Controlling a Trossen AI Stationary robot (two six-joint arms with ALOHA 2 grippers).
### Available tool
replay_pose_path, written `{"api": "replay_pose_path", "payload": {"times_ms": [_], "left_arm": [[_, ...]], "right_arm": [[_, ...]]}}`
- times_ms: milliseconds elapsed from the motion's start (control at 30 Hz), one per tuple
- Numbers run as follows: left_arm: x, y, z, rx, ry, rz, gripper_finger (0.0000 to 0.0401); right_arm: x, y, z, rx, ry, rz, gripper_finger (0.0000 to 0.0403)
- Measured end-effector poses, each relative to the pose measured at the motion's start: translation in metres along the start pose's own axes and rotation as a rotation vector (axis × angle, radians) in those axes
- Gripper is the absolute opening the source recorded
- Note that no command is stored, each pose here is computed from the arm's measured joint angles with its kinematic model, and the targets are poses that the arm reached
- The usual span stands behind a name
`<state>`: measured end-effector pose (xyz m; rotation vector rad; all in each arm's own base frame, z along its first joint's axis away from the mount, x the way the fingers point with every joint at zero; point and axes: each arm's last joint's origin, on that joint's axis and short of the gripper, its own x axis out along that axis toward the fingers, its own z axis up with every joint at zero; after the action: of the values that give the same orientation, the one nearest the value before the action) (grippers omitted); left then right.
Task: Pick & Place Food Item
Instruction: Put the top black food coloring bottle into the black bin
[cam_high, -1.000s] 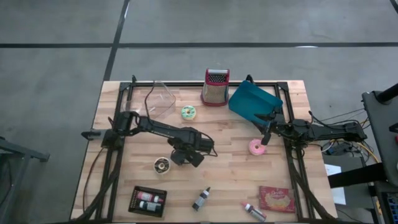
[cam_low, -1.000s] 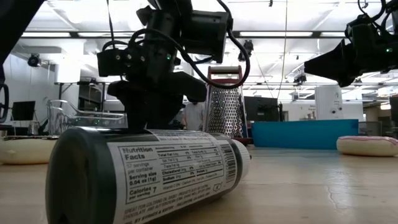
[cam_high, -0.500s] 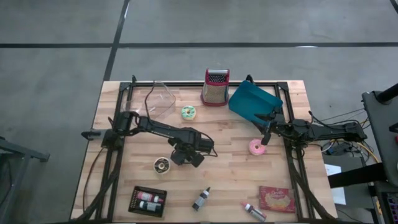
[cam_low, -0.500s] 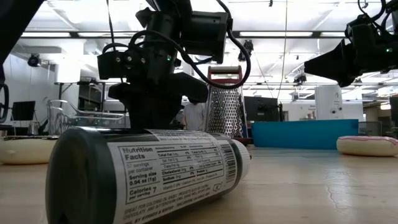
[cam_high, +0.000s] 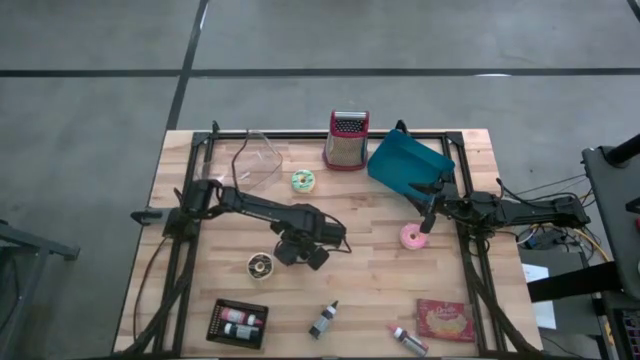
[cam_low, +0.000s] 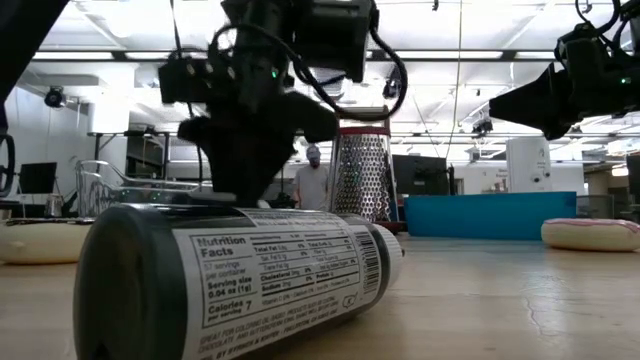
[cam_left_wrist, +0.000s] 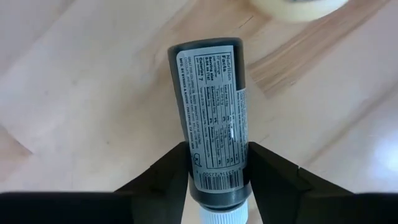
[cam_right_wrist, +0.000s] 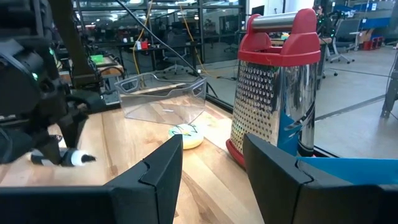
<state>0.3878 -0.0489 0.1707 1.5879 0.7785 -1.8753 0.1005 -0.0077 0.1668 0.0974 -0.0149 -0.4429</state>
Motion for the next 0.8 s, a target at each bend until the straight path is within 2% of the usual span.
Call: {"api": "replay_pose_path", "payload": {"times_ms": [233, 333, 433, 633, 800], "left_arm": [[-0.038, 0.005, 0.024, 0.145, -0.062, -0.094, 0.0154], [-0.049, 0.011, 0.040, 0.252, -0.078, -0.121, 0.0154], [-0.052, 0.020, 0.058, 0.346, -0.068, -0.120, 0.0154], [-0.058, 0.032, 0.096, 0.452, -0.044, -0.116, 0.0154], [-0.059, 0.040, 0.131, 0.578, -0.074, -0.091, 0.0154]], "right_arm": [[0.000, 0.000, 0.000, 0.000, 0.000, 0.000, 0.0164], [0.000, 0.000, 0.000, 0.000, 0.000, 0.000, 0.0164], [0.000, 0.000, 0.000, 0.000, 0.000, 0.000, 0.0164], [0.000, 0.000, 0.000, 0.000, 0.000, 0.000, 0.0164], [0.000, 0.000, 0.000, 0.000, 0.001, 0.000, 0.0164]]}}
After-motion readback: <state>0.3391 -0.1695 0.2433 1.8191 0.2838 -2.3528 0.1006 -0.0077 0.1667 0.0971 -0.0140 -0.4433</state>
